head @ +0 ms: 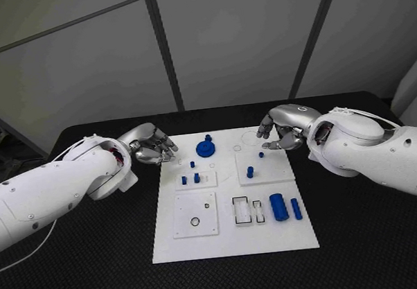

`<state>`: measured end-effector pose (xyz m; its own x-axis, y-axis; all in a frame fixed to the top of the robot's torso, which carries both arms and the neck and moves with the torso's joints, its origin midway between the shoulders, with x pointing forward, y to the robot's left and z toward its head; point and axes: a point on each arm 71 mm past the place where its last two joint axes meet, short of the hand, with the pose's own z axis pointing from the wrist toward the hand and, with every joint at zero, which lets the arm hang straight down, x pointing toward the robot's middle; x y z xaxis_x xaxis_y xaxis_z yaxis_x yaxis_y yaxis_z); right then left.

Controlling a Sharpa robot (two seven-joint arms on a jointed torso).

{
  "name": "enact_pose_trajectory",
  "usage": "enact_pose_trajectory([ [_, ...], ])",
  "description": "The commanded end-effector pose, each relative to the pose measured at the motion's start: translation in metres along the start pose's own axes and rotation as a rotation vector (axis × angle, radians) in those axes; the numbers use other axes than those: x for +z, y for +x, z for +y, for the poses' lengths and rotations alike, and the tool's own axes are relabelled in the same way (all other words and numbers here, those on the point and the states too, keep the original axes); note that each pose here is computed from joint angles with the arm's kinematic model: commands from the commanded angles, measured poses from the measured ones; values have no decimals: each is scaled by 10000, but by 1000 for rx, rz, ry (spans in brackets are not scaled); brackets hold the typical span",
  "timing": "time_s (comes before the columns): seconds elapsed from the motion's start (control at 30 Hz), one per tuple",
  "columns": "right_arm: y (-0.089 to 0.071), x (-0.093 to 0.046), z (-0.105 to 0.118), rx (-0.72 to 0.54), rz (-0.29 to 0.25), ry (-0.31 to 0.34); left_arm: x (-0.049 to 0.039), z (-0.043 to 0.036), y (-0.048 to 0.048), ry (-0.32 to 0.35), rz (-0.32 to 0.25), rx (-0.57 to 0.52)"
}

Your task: Assemble the parts on the task board

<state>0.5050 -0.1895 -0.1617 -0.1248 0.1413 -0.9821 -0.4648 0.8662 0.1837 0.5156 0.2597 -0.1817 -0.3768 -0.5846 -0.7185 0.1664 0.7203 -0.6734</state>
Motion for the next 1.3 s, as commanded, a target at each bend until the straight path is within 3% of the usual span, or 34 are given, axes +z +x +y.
enact_pose_trajectory([
  [0.03,31,19,-8,-107,11,13,-46,-29,-111,79,-109,-406],
  [0.13,68,36,10,-118,22,9,-83,-11,-160,106,-137,-558],
  [0.33,149,53,73,-121,48,-10,-137,-12,-200,142,-163,-726],
  [0.77,275,90,92,-122,91,-9,-177,-90,-154,178,-150,-782],
  [1.3,386,112,98,-123,136,-7,-191,-89,-154,174,-156,-783],
])
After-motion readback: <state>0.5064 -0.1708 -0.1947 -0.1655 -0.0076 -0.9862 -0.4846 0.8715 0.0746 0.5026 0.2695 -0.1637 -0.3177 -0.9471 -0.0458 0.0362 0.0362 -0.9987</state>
